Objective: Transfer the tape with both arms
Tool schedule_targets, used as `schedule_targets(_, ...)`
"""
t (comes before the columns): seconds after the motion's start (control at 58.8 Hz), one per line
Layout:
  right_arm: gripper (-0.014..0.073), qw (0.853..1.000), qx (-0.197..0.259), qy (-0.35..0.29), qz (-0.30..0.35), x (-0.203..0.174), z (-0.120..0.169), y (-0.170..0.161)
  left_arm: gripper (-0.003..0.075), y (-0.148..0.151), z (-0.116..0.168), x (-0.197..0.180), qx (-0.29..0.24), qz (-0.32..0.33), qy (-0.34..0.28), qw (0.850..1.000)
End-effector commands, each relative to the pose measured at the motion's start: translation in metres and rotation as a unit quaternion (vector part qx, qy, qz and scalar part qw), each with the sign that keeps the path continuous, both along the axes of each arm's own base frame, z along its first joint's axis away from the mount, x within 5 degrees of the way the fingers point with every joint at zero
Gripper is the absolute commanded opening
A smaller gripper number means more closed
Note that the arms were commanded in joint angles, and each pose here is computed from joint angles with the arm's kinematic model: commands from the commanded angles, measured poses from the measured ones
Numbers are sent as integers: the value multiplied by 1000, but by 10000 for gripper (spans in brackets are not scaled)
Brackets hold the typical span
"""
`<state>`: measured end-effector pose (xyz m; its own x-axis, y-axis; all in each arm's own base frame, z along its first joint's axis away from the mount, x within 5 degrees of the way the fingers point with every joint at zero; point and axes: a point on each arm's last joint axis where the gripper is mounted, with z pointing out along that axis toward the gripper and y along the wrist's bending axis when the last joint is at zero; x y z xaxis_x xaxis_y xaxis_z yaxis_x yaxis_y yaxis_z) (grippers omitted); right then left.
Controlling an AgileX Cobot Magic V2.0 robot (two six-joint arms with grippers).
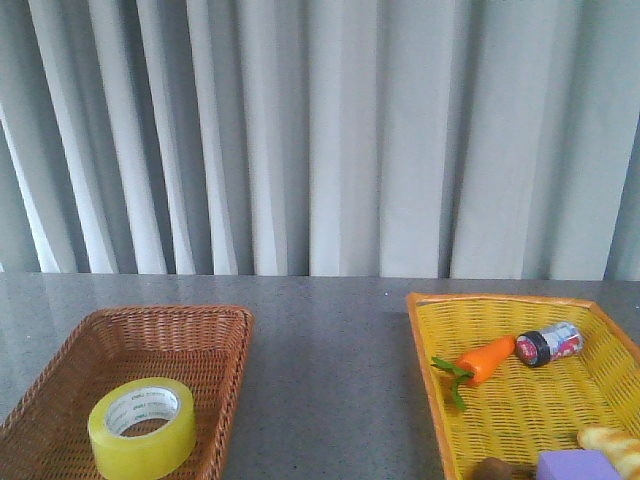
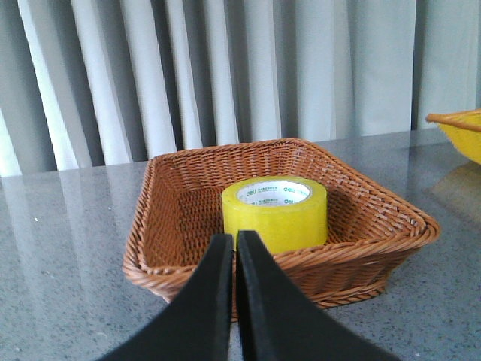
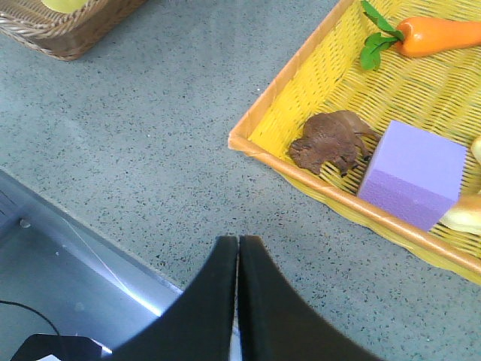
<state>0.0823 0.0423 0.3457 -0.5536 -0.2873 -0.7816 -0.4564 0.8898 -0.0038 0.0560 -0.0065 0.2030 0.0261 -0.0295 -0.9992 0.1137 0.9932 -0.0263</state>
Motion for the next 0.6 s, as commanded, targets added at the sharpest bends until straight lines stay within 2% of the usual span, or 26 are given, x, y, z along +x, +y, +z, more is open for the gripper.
schedule_targets(0.0,-7,999,15,-38,-2,3,11,1,-6,1,8,-2,-12,7,-48,999)
schedule_targets(0.579,-7,1000,11,-29,-2,2,10,0,-6,1,6,-2,0,8,-34,999)
